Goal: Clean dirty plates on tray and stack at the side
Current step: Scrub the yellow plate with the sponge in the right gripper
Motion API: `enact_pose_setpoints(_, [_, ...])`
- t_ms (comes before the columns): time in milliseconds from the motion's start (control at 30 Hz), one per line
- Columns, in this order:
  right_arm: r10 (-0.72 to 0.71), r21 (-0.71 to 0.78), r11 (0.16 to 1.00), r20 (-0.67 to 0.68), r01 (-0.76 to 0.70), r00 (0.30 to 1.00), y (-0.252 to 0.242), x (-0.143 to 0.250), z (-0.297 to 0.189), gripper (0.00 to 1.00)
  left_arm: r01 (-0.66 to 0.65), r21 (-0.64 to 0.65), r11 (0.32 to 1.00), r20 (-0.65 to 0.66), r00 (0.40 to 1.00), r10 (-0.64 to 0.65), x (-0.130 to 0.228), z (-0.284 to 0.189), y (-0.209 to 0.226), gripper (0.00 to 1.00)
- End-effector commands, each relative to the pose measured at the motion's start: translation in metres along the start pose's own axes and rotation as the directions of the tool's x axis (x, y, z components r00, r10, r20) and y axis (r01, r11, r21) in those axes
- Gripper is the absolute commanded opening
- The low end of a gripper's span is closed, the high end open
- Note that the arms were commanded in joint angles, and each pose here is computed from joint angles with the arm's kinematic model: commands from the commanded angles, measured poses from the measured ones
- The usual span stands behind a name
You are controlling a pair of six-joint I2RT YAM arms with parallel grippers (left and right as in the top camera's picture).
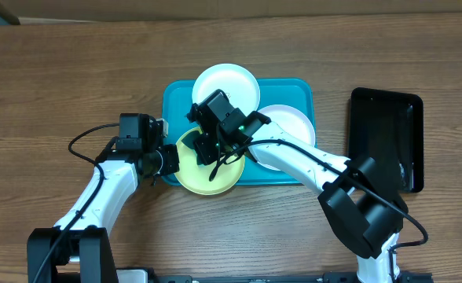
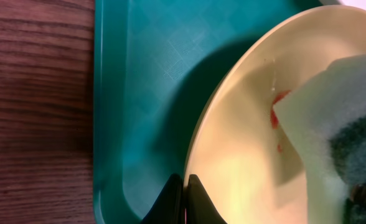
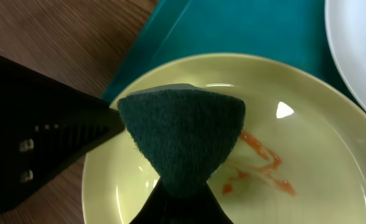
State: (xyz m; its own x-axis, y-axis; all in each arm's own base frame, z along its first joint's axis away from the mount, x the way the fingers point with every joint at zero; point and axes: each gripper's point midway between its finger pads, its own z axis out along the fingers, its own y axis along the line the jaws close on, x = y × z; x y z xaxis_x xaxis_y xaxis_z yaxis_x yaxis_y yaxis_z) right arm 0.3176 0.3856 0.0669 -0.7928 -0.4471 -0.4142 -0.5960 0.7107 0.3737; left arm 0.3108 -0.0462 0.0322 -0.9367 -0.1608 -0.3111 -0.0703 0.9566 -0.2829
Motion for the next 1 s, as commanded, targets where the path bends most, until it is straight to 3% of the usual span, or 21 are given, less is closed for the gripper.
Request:
enact_pose_setpoints(0, [0.004, -0.006, 1.000, -0.019, -0.004, 1.000, -0.001, 0.005, 0.012, 0.04, 0.006, 0.050, 0.999, 0.007, 1.000, -0.007, -0.007, -0.001, -0.008, 0.04])
enact_pose_setpoints(400, [0.007, 0.035, 0.999, -0.043, -0.005, 0.999, -0.012, 0.012, 0.022, 0.04, -0.013, 0.159, 0.987, 0.010, 1.000, 0.011, -0.009, -0.003, -0.030, 0.04])
enact_pose_setpoints(667, [0.043, 0.291, 0.957, -0.062, -0.023, 0.997, -0.063, 0.023, 0.012, 0.04, -0.011, 0.158, 0.987, 0.003, 1.000, 0.010, -0.007, -0.003, -0.030, 0.04])
enact_pose_setpoints(967, [0.103, 0.331, 0.941, -0.080, -0.071, 0.991, -0.090, 0.028, 0.002, 0.04, -0.004, 0.138, 0.990, -0.013, 1.000, 0.005, -0.003, -0.002, -0.026, 0.04])
